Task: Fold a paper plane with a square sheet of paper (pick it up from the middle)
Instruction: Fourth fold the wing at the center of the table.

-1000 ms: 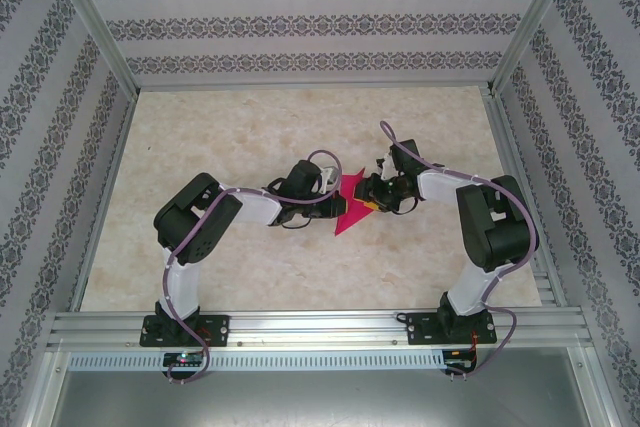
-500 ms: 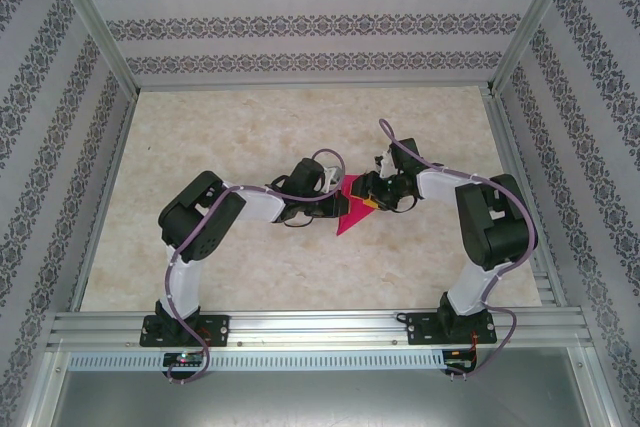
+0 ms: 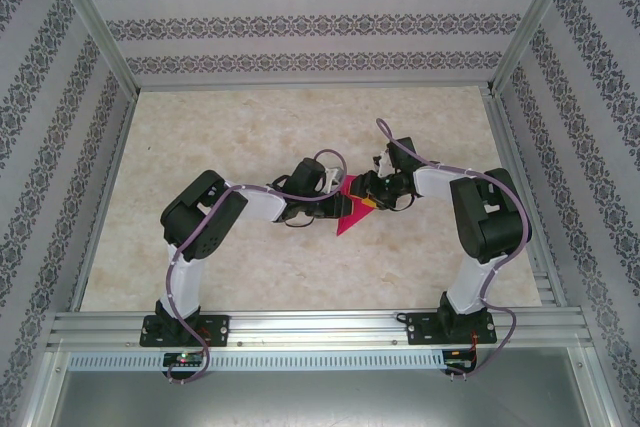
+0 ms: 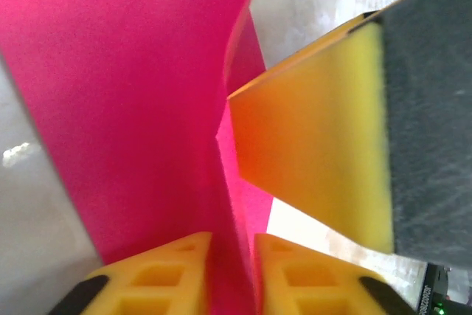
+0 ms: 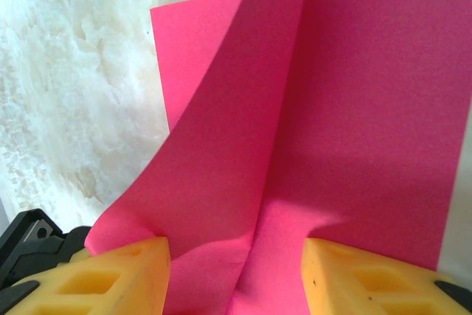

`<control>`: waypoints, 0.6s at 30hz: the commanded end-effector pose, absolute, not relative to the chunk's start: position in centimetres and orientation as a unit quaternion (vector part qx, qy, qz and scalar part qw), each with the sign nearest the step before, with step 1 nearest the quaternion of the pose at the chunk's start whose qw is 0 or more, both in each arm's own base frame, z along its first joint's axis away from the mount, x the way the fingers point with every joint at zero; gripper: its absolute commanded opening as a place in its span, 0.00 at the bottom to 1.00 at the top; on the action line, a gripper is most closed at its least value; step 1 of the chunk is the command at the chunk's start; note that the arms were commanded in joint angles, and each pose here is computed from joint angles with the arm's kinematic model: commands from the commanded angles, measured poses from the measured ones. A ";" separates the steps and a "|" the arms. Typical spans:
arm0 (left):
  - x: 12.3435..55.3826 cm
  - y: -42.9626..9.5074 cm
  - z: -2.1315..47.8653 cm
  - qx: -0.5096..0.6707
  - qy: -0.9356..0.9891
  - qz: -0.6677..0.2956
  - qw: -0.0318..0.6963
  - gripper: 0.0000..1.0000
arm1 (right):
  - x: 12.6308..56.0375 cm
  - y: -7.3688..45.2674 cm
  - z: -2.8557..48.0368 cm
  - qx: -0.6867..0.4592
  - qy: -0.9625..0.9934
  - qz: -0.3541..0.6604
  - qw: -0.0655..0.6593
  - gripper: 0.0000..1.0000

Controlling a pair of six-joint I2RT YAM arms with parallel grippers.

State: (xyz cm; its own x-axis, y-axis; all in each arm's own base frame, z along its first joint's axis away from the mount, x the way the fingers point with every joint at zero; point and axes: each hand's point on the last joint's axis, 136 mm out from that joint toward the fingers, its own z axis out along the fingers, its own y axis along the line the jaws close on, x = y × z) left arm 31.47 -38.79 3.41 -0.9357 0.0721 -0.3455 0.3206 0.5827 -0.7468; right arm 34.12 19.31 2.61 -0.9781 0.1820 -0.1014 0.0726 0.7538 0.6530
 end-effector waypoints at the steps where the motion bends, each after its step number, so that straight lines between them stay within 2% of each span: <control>1: 30.9 -38.7 4.1 0.122 0.879 -0.439 0.143 0.31 | 33.9 18.1 0.1 0.087 0.950 0.291 0.066 0.52; 7: 30.2 -37.6 5.7 0.114 0.878 -0.440 0.151 0.43 | 33.4 17.2 -1.0 0.102 0.959 0.261 0.050 0.52; 12: 29.9 -36.5 6.8 0.109 0.879 -0.431 0.174 0.43 | 33.1 16.6 -1.6 0.113 0.963 0.241 0.042 0.52; 18: 29.8 -37.8 8.9 0.118 0.851 -0.474 0.191 0.37 | 32.9 16.1 -2.0 0.124 0.966 0.226 0.035 0.53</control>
State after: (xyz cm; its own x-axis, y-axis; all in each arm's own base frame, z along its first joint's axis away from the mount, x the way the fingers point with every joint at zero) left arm 29.75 -36.82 7.09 -0.9192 0.0365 -0.3922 0.3399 0.5767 -0.7429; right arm 34.29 19.14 2.22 -0.9768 0.2044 -0.0647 0.1234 0.7827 0.6100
